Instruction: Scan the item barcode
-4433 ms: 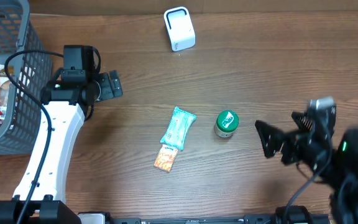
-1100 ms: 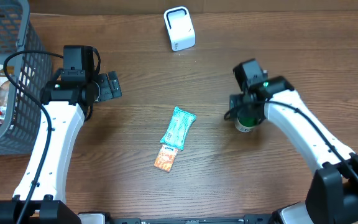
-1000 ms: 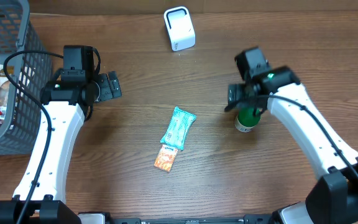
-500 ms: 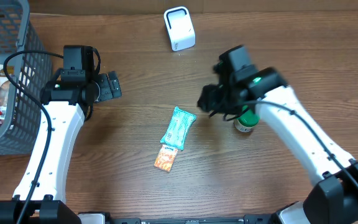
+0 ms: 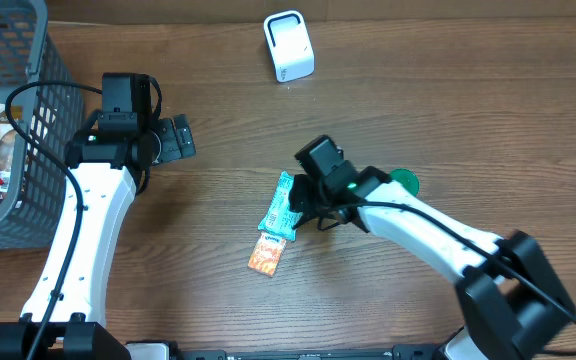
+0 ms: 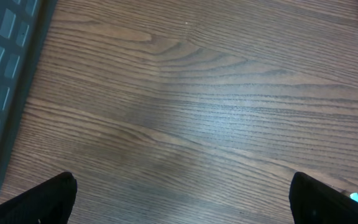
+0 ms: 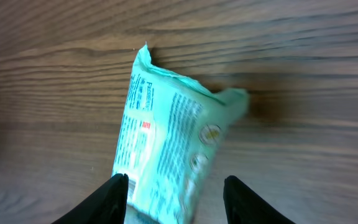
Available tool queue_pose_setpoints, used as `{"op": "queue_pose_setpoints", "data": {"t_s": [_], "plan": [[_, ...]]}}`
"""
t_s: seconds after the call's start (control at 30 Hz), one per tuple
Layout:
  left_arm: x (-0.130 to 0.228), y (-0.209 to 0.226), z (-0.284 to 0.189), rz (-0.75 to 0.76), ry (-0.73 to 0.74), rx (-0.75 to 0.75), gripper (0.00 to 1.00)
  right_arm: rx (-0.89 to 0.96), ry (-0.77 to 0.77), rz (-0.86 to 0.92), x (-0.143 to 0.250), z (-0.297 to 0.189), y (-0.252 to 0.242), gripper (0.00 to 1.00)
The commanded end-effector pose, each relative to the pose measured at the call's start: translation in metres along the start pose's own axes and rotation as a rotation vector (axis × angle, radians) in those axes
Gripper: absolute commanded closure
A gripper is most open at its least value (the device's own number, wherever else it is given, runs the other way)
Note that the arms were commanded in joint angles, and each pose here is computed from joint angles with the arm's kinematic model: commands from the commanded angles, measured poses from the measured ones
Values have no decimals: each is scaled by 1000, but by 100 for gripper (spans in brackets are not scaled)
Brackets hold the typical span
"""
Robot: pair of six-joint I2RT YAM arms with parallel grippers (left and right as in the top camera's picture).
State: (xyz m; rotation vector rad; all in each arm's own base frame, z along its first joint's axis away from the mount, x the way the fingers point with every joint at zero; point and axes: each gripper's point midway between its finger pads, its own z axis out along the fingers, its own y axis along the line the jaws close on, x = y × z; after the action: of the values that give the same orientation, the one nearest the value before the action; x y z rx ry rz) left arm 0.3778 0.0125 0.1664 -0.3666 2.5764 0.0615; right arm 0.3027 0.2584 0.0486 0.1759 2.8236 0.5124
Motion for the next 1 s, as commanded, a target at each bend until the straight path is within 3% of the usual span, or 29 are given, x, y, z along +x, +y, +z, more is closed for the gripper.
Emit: {"op": "queue_pose_setpoints", "data": {"t_s": [0.0,0.3,0.4,0.97], "plan": [[-8,1,-7,8,-28,-5,0,3,22,35,8,20,0,50],[-8,1,-7,8,-28,-5,0,109,-6,41,2,25,-25,89],[-8,1,-7,8,-28,-5,0,176,-38,50,-6,23,-42,96],[-8,1,-7,8,-28,-5,0,261,-52,-132,-60,-10,-71,94]]}}
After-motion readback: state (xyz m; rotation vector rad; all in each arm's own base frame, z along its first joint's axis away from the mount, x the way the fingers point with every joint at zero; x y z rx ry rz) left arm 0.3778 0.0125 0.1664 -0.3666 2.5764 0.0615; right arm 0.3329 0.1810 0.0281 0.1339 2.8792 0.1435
